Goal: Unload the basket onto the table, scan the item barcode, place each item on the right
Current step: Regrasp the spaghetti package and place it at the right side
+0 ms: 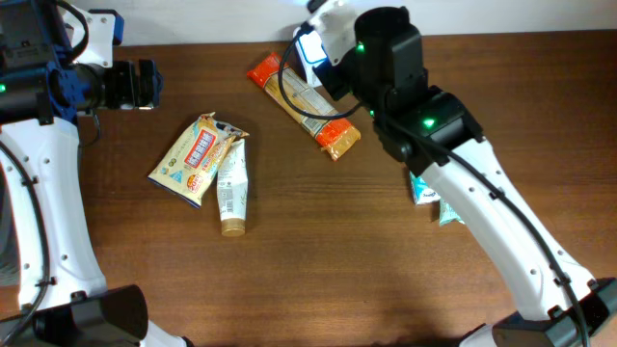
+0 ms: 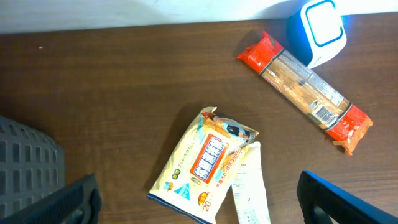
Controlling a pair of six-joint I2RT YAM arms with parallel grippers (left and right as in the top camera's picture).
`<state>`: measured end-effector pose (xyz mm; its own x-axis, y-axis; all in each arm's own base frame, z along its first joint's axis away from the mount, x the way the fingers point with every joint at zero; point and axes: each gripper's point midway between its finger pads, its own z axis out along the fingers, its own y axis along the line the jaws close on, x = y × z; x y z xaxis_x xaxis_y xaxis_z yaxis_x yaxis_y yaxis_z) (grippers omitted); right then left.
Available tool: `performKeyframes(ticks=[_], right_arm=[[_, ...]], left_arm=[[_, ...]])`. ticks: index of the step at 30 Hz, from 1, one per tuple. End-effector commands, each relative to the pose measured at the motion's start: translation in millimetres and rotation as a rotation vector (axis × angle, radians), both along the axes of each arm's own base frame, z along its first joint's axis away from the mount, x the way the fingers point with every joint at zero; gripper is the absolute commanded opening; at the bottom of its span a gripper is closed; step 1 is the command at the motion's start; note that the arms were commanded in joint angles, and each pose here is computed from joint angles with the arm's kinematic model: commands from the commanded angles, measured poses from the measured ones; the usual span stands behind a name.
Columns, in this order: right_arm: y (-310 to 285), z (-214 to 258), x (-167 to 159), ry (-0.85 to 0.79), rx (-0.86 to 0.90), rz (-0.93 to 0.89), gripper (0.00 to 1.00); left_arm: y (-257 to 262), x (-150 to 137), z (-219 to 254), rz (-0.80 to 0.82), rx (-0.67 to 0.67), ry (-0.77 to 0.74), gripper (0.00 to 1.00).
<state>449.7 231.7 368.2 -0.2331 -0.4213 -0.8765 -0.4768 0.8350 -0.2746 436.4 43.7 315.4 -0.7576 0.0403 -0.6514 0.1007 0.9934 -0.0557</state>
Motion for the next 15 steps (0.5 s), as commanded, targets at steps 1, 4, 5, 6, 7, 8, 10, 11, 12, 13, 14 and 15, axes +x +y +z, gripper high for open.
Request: performKeyframes(ticks=[1,4,5,6,7,8,10,11,12,13,14,15], right_arm=[[1,-81,-11,0.337,0.093,-0.048,0.09],[12,-145,22,0.411,0.060,-0.065,0.63],[11,-176,42,0.438,0.066,-0.097,0.73],[11,-203,55,0.463,0.070,-0.098,0.81],[10,-229,67,0.484,0.075,-0.100,0.84],[6,-252,76,0.501,0.072,-0.113,0.87],[2,-302,88,0.551,0.066,-0.053,0.88],[3,-319,86,0.585,0.068,-0.038,0.86],[4,-330,83,0.605,0.054,-0.018,0.84],[6,-341,79,0.630,0.050,-0.008,0.82],[12,-359,71,0.684,0.067,0.026,0.77],[16,-368,63,0.726,0.081,0.049,0.72]], left_arm=[[0,-1,5,-0.014,0.007,-0.015,0.99],[0,-1,5,-0.014,0.007,-0.015,0.99],[0,-1,5,-0.014,0.007,-0.015,0.99],[0,-1,5,-0.014,0.007,-0.014,0.99],[0,-1,5,-0.014,0.007,-0.015,0.99],[0,-1,5,-0.014,0.007,-0.014,0.99],[0,-1,5,-0.014,0.007,-0.014,0.99],[0,-1,5,-0.014,0.007,-0.015,0.99],[0,-1,5,-0.014,0.007,-0.015,0.99],[0,-1,5,-0.013,0.007,-0.014,0.99],[0,-1,5,-0.013,0.007,-0.014,0.99],[0,-1,5,-0.013,0.007,-0.014,0.99]])
